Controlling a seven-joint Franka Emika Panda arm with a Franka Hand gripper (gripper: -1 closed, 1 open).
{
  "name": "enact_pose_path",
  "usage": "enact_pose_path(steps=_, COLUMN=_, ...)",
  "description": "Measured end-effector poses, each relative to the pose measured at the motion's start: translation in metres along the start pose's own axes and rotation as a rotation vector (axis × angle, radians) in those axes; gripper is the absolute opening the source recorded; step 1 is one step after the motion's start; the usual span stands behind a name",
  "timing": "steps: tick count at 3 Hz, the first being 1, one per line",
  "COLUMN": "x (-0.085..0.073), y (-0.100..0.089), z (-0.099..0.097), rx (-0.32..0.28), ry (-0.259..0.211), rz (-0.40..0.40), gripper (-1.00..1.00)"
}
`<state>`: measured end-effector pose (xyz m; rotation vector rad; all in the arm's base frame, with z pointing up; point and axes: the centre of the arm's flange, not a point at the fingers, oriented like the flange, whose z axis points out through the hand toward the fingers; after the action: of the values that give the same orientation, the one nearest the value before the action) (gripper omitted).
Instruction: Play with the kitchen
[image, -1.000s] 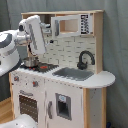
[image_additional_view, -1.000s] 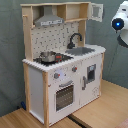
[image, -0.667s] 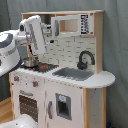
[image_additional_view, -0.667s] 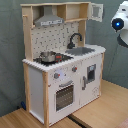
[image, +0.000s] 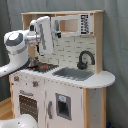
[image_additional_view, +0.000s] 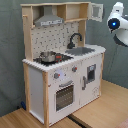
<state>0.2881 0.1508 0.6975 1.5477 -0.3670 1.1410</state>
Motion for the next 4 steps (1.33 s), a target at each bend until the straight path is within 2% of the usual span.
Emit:
enact_pose_path(steps=1, x=0.008, y=-0.025, z=0.006, rx=0.047, ry=0.036, rz=-0.037, gripper=-1.0)
enact_pose_path(steps=2, x=0.024, y=-0.047, z=0.005, rx=0.086, ry=0.077, rz=-0.065, gripper=-1.0)
enact_pose_path(steps=4, x=0.059, y=-0.09, z=-0.02, rx=0.166, ry=0.158, rz=-0.115, gripper=-1.0)
